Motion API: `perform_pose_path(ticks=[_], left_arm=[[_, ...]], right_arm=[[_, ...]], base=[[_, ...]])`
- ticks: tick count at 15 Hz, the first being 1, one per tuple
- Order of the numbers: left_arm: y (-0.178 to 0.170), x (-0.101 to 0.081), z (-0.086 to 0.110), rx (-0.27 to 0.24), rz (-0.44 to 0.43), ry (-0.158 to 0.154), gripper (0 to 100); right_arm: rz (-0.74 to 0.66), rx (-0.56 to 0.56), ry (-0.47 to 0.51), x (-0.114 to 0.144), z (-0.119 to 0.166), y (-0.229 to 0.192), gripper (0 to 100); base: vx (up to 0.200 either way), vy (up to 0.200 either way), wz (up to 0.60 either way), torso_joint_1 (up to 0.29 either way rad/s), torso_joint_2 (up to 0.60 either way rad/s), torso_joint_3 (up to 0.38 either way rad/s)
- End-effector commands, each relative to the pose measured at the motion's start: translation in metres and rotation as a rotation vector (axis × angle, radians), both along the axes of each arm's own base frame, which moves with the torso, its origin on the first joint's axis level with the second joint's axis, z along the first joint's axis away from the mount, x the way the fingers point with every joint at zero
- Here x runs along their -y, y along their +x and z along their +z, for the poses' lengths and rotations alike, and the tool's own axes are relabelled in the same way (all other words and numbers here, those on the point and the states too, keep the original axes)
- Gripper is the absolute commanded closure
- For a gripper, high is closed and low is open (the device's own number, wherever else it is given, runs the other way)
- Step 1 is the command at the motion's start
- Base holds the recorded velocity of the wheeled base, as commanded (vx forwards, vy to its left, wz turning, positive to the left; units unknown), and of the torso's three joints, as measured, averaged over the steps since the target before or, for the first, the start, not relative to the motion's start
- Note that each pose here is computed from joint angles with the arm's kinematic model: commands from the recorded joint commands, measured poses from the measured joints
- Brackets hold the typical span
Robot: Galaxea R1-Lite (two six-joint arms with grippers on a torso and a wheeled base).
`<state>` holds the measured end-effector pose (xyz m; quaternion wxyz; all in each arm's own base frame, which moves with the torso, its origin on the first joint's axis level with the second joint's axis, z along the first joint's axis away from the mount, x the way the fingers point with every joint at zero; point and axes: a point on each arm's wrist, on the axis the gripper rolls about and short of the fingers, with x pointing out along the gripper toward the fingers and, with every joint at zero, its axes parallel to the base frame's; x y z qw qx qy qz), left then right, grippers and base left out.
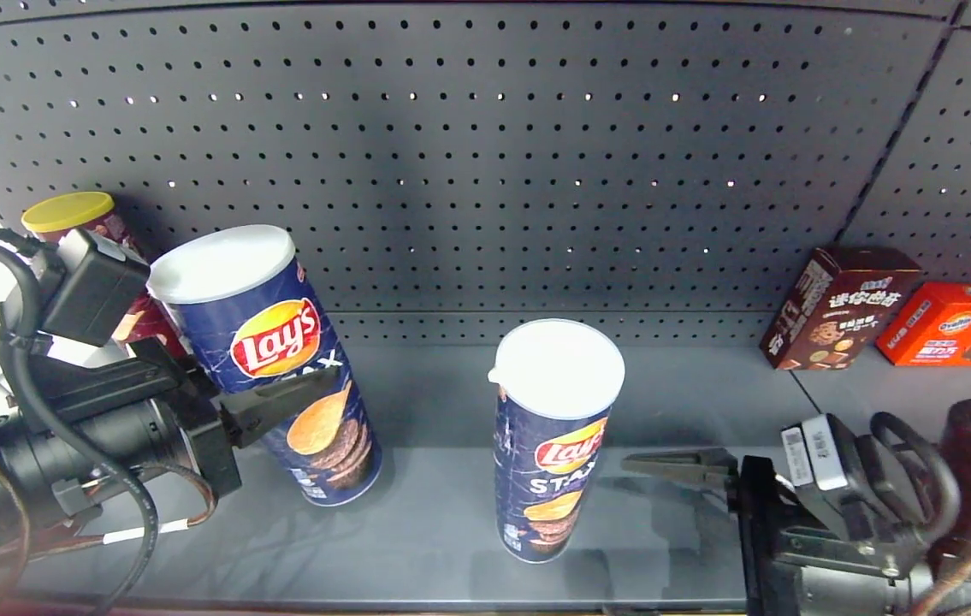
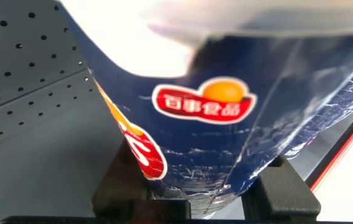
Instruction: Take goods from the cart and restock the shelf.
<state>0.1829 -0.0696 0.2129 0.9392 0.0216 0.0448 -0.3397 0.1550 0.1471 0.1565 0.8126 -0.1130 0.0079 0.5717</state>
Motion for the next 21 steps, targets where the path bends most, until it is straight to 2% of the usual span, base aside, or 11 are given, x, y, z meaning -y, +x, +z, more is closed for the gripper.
perform_pose_path(ticks=[1, 5, 9, 12, 14, 16, 18, 21], left_arm=[[0.0, 0.0, 0.0, -0.001, 0.0, 0.001, 100], [0.0, 0.0, 0.0, 0.003, -0.002, 0.001, 100], [-0.003, -0.001, 0.003, 0.015, -0.002, -0.003, 100], [-0.007, -0.002, 0.006, 0.028, 0.0, -0.009, 100], [-0.013, -0.004, 0.001, 0.019, -0.002, -0.006, 100], [-0.016, -0.005, -0.003, 0.009, -0.003, -0.001, 100], [-0.019, -0.005, -0.001, 0.019, -0.005, -0.006, 100], [-0.019, -0.005, 0.0, 0.023, -0.009, -0.006, 100]], right_arm=[[-0.014, 0.049, 0.039, 0.019, 0.01, -0.022, 0], [-0.057, 0.073, 0.053, 0.025, 0.014, -0.027, 0], [-0.153, 0.178, 0.142, 0.029, 0.048, -0.024, 0], [-0.257, 0.224, 0.184, 0.046, 0.079, -0.041, 0], [-0.41, 0.243, 0.203, 0.07, 0.09, -0.065, 0], [-0.487, 0.258, 0.211, 0.086, 0.087, -0.082, 0], [-0.545, 0.308, 0.187, 0.108, 0.067, -0.106, 0], [-0.553, 0.286, 0.153, 0.131, 0.036, -0.134, 0]], base=[[0.0, 0.0, 0.0, 0.0, 0.0, 0.0], [0.0, 0.0, 0.0, 0.0, 0.0, 0.0], [0.0, 0.0, 0.0, 0.0, 0.0, 0.0], [0.0, 0.0, 0.0, 0.0, 0.0, 0.0], [0.0, 0.0, 0.0, 0.0, 0.0, 0.0], [0.0, 0.0, 0.0, 0.0, 0.0, 0.0], [0.0, 0.0, 0.0, 0.0, 0.0, 0.0], [0.0, 0.0, 0.0, 0.0, 0.0, 0.0]])
